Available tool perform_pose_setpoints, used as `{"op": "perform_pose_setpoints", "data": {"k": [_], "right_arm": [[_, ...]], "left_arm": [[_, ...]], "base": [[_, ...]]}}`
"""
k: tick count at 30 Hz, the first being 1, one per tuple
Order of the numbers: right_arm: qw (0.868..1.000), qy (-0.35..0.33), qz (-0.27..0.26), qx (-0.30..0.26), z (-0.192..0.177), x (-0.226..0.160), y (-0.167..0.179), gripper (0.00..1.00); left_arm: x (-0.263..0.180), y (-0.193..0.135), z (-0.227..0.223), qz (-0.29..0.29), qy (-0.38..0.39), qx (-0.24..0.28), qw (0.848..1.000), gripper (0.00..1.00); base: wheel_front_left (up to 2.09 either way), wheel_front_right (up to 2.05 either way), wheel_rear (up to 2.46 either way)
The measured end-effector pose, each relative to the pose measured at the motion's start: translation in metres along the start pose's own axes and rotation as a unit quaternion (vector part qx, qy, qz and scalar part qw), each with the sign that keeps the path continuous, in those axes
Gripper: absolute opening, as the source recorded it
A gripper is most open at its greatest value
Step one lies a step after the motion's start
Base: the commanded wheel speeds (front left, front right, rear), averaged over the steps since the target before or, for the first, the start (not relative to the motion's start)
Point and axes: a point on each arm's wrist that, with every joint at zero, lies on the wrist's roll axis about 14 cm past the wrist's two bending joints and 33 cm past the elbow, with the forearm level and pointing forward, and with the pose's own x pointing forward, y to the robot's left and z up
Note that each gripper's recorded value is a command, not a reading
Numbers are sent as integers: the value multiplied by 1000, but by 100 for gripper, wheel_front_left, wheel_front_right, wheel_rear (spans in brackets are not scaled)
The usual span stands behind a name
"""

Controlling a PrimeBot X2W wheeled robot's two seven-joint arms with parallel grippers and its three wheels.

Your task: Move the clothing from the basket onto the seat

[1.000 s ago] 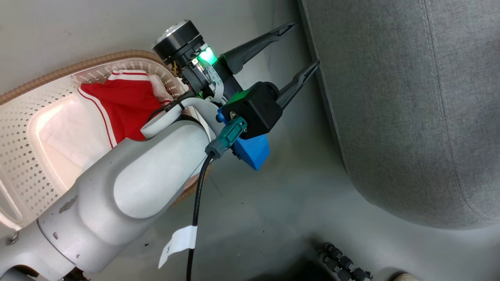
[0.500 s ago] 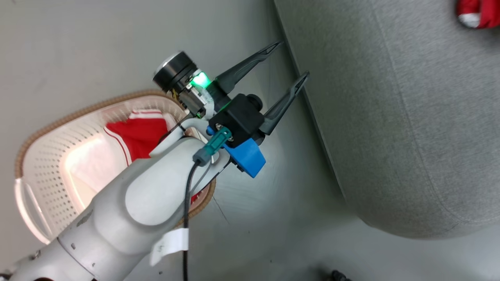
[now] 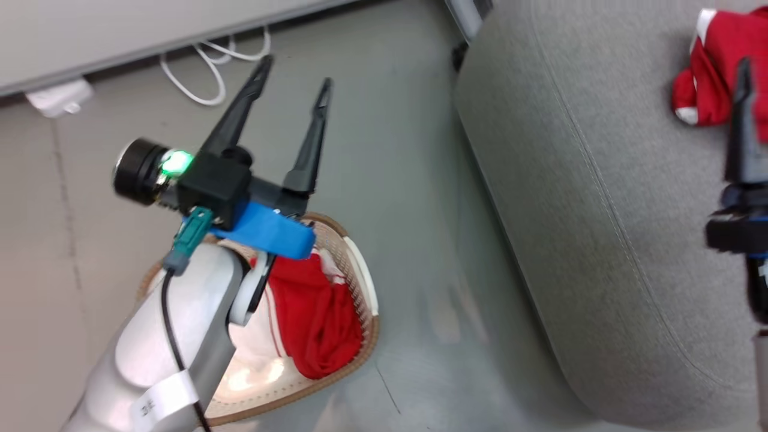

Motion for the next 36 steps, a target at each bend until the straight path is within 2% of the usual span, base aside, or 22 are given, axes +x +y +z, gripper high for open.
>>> {"op": "perform_pose_setpoints", "data": {"k": [8, 15, 24, 36], "right_arm": [[994, -28, 82, 61, 27, -17, 71, 100], [988, -32, 112, 101, 40, -41, 103, 100], [984, 3, 122, 132, 27, -71, 119, 100], [979, 51, 122, 158, 5, -106, 132, 100]], "left_arm": [[-69, 59, 40, 141, -21, 15, 990, 100], [-139, 79, 49, 219, -13, 20, 975, 100], [-195, 75, 49, 257, -3, 13, 966, 100], [-222, 64, 47, 271, 0, 1, 963, 100]], "base": [[0, 0, 0], [0, 0, 0], [0, 0, 0], [0, 0, 0]]}}
